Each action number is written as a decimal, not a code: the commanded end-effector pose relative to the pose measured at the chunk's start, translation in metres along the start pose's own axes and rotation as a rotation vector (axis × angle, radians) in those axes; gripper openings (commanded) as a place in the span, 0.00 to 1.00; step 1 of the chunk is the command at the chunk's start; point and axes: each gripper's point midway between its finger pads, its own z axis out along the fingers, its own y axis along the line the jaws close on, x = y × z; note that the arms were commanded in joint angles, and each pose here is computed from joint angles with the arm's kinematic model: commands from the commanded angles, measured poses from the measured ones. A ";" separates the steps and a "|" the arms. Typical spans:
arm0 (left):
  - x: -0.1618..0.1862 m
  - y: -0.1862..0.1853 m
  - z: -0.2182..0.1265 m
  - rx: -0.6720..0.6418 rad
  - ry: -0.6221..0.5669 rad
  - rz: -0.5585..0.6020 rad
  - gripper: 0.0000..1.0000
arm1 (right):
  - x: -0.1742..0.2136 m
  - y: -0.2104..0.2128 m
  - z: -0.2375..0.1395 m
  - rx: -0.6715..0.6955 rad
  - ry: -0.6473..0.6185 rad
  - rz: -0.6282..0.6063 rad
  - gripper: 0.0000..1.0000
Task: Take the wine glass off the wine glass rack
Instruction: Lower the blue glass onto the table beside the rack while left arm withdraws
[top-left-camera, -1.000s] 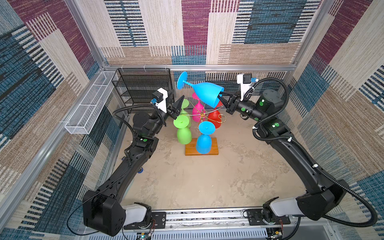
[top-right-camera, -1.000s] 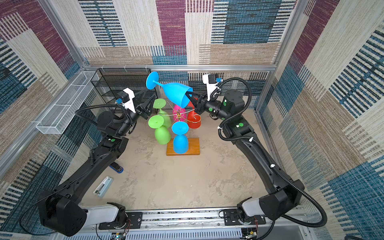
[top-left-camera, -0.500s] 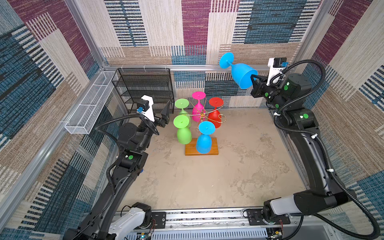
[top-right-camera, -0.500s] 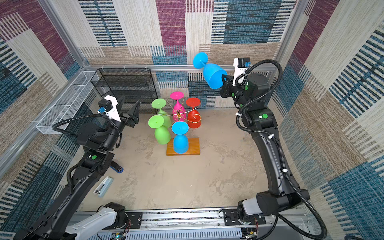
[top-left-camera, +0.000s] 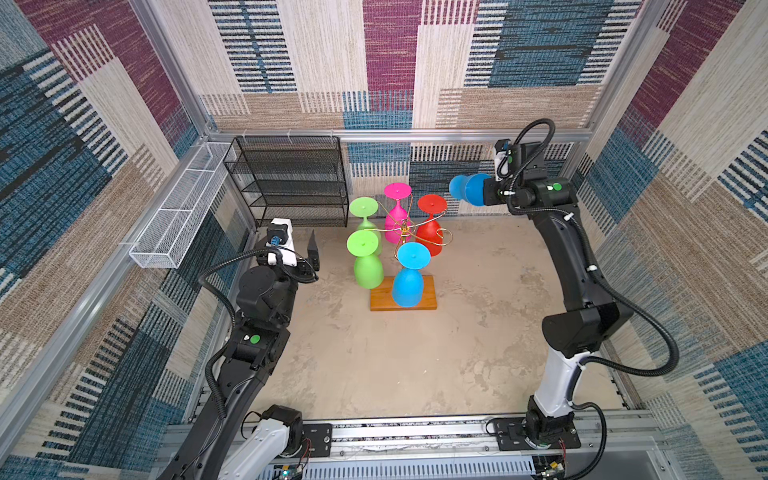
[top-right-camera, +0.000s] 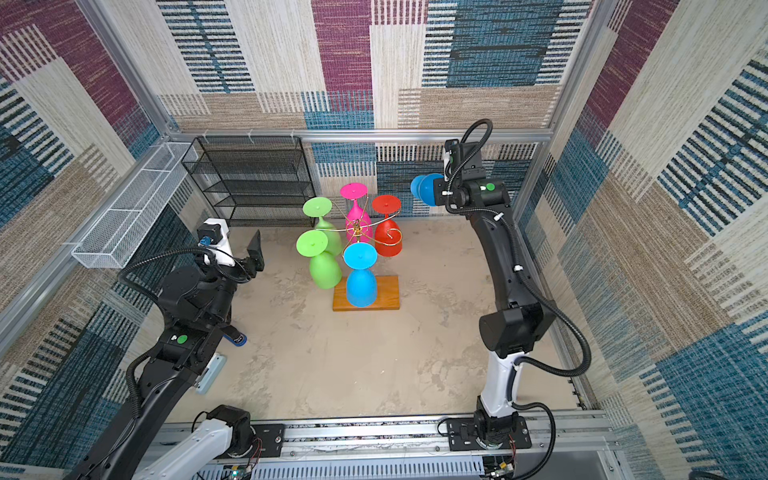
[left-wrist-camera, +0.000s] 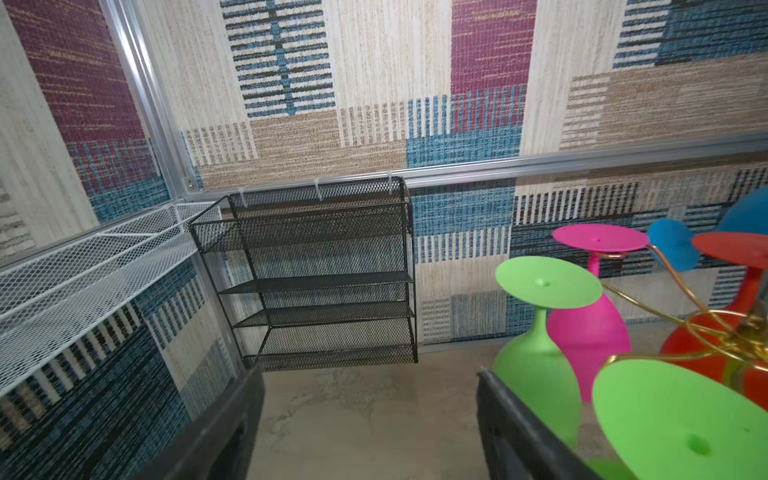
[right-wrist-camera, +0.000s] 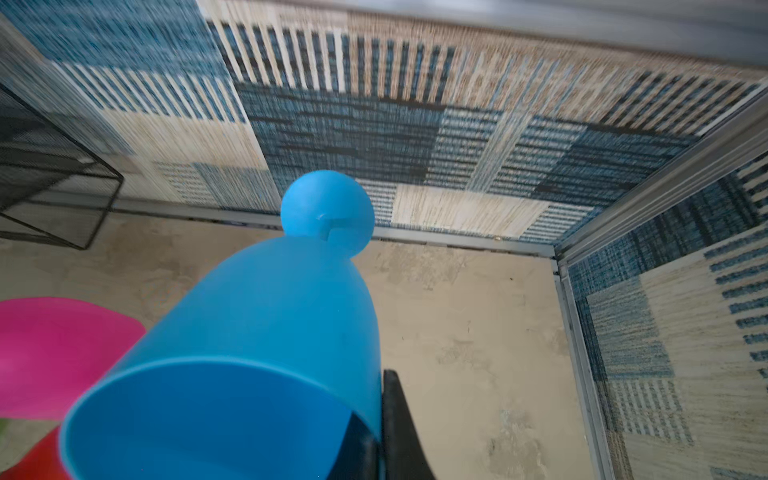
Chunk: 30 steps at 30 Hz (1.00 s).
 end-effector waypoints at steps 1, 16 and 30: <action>0.000 0.014 -0.004 -0.066 -0.013 0.015 0.82 | 0.030 -0.002 0.018 0.024 0.124 -0.041 0.00; 0.014 0.027 0.002 -0.067 0.009 -0.079 0.81 | 0.103 0.023 0.082 -0.075 0.366 -0.092 0.00; 0.018 0.026 0.004 -0.049 0.023 -0.094 0.81 | 0.126 0.032 0.100 -0.065 0.433 -0.119 0.05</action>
